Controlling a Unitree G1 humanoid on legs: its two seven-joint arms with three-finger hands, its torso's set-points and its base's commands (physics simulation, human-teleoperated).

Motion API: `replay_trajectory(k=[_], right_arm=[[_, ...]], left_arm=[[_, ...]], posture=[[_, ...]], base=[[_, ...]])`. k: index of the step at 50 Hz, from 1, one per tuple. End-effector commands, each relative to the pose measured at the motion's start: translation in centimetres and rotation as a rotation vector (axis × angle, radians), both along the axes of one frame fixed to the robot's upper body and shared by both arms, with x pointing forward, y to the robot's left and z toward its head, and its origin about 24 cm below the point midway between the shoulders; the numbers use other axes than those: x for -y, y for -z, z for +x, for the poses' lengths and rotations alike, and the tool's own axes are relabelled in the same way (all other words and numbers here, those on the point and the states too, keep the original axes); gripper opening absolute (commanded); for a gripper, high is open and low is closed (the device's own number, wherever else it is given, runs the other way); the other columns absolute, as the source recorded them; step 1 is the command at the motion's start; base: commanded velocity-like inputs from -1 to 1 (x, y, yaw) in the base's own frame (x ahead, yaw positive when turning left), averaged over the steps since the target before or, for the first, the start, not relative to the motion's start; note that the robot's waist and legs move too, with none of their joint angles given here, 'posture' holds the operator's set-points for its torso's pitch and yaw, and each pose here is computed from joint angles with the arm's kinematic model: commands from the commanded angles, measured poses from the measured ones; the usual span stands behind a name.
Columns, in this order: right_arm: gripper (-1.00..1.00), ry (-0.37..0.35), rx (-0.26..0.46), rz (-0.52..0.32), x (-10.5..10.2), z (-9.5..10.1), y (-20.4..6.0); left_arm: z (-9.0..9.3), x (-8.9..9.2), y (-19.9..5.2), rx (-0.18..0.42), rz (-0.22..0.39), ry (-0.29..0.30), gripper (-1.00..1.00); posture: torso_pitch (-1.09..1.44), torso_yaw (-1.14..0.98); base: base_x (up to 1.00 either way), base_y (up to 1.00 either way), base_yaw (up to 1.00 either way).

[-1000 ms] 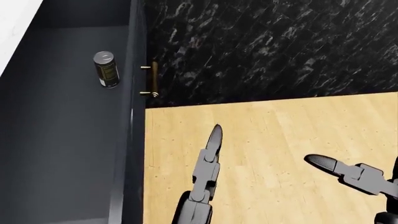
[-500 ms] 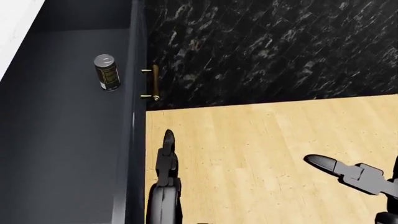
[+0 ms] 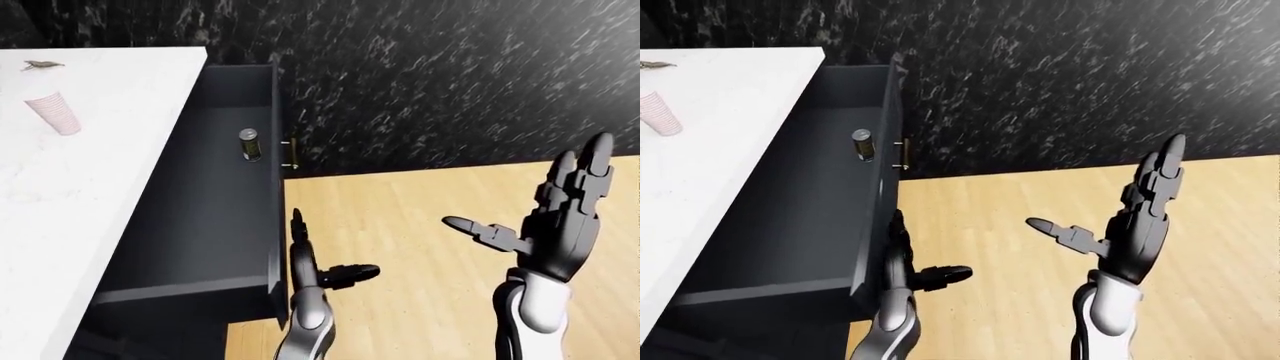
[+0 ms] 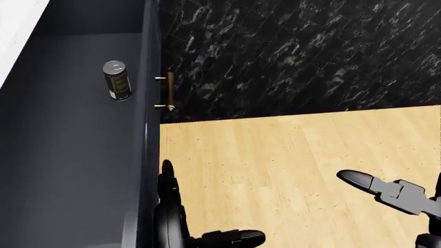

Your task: Close the right drawer.

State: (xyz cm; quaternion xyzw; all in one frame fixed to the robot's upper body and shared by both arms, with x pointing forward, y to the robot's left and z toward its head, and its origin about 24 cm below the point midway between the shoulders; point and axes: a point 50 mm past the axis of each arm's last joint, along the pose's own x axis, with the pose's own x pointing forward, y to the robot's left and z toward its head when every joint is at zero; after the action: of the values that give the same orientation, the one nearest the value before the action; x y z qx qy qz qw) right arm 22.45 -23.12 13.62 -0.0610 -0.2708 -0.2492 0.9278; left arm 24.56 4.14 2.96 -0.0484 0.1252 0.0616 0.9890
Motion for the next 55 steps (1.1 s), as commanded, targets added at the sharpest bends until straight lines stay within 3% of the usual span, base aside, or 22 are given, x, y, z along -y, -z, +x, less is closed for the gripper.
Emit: replay_trajectory(k=[1,3,13,32,33,55], right_arm=[[1.00,-0.004,0.077,-0.028,-0.1,-0.3,-1.4],[1.00,-0.005,0.077,-0.028,-0.1,-0.4,-1.4],[1.00,-0.007,0.072,-0.030,-0.2,-0.3,-1.3],[1.00,-0.021,0.068,-0.035,-0.5,0.0,-1.1],[1.00,-0.018,0.068,-0.034,-0.4,0.0,-1.1],[1.00,-0.014,0.070,-0.033,-0.3,-0.2,-1.2]], left_arm=[[0.9,-0.2,-1.4,0.063,0.015,-0.076,1.00],[0.9,-0.4,-1.2,0.051,0.025,-0.111,1.00],[0.8,-0.9,-1.1,0.038,0.021,-0.152,1.00],[2.0,-2.8,-0.6,-0.028,0.016,-0.302,1.00],[2.2,-3.6,-0.5,-0.060,0.013,-0.370,1.00],[2.7,-5.2,-0.7,-0.133,0.011,-0.510,1.00]], posture=[[0.00,0.00],[0.00,0.00],[0.00,0.00],[0.00,0.00],[0.00,0.00],[0.00,0.00]], base=[[0.00,0.00,0.00],[0.00,0.00,0.00],[0.00,0.00,0.00],[0.00,0.00,0.00],[0.00,0.00,0.00],[0.00,0.00,0.00]])
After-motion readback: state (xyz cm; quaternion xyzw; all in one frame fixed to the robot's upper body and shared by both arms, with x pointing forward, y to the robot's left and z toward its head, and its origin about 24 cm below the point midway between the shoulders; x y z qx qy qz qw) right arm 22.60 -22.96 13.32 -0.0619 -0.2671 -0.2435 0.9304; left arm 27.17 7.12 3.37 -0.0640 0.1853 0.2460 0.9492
